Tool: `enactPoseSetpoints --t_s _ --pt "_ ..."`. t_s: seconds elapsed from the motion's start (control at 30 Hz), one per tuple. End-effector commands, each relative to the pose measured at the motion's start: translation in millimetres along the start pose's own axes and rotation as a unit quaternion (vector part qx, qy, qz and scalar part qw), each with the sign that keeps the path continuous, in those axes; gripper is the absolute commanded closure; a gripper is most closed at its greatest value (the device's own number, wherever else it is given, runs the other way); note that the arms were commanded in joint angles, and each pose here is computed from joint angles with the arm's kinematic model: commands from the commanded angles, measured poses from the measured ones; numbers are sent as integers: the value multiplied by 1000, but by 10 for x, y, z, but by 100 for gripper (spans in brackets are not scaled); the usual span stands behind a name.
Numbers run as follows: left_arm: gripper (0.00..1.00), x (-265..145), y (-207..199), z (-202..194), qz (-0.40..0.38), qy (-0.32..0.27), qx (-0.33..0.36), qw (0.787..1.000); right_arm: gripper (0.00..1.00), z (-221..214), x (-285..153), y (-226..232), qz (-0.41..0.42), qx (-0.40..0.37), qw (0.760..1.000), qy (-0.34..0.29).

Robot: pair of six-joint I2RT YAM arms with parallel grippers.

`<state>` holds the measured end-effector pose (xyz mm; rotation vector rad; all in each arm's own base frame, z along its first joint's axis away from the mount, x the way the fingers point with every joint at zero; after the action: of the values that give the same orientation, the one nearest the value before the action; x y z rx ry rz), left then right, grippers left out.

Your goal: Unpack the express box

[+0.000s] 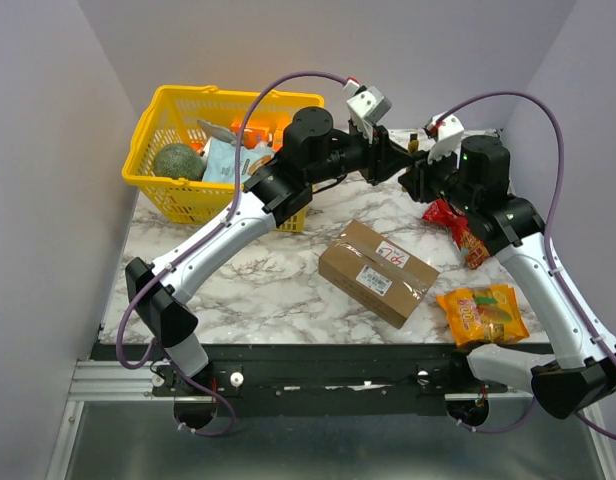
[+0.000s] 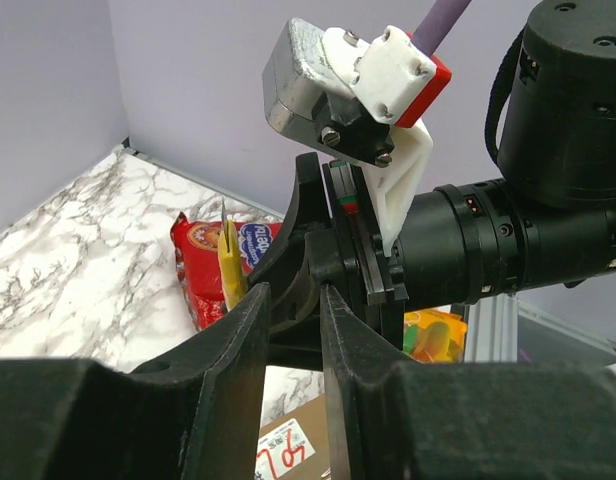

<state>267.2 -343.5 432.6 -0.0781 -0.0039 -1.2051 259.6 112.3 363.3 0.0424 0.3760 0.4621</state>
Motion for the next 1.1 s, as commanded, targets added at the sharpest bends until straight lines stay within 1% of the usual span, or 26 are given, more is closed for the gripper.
enactPoseSetpoints --t_s 0.0,0.07,0.1,0.2,0.33,0.43,0.53,0.6,0.67,0.7,0.77,0.87,0.9,0.97,1.07 --pt "61 58 143 -25 73 0 0 997 99 9 -122 155 44 11 999 -9" --pt "53 -53 100 -21 68 -1 6 998 100 -4 -123 146 46 14 999 -10" --pt "46 -96 106 -18 82 -3 6 997 100 -18 -122 149 50 12 999 -8" --pt "41 -182 85 -63 83 4 8 997 99 -52 -115 164 59 14 998 -4" --pt "43 -179 111 -114 88 9 8 996 99 -64 -92 196 78 17 997 3" --pt "45 -174 114 -94 86 4 9 996 99 -53 -75 194 77 16 997 6" --pt "50 -158 142 -89 92 6 2 996 100 -19 -85 199 78 16 997 3" --pt "51 -233 179 -53 91 7 -3 996 100 -5 -84 170 58 24 998 0" --pt "50 -345 138 -35 69 7 10 998 100 8 -104 146 59 24 998 -3" --pt "47 -403 175 -32 68 5 11 998 100 3 -102 147 64 17 998 -2" --pt "46 -487 170 -88 62 9 9 998 100 -7 -119 180 84 15 996 -2" --pt "46 -522 91 -182 -11 3 11 1000 100 -63 -107 214 109 13 994 8" --pt "45 -508 84 -164 -11 -9 12 1000 99 -78 -99 213 109 13 994 11" --pt "45 -465 93 -177 1 -9 -9 1000 99 -102 -94 211 112 12 994 17" --pt "45 -396 95 -118 -7 -21 -3 1000 99 -105 -99 207 109 10 994 17"
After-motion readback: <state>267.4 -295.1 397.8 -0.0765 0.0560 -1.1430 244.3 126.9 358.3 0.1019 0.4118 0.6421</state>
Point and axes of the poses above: each gripper's point midway between its finger pads, its own x axis out along the fingers, its own y axis along the line the jaws close on, z = x × y, the point moved 9 cm from there along -x, back along the fingers, and after that the axes turned 9 degrees about x, right-handed, at the moved point
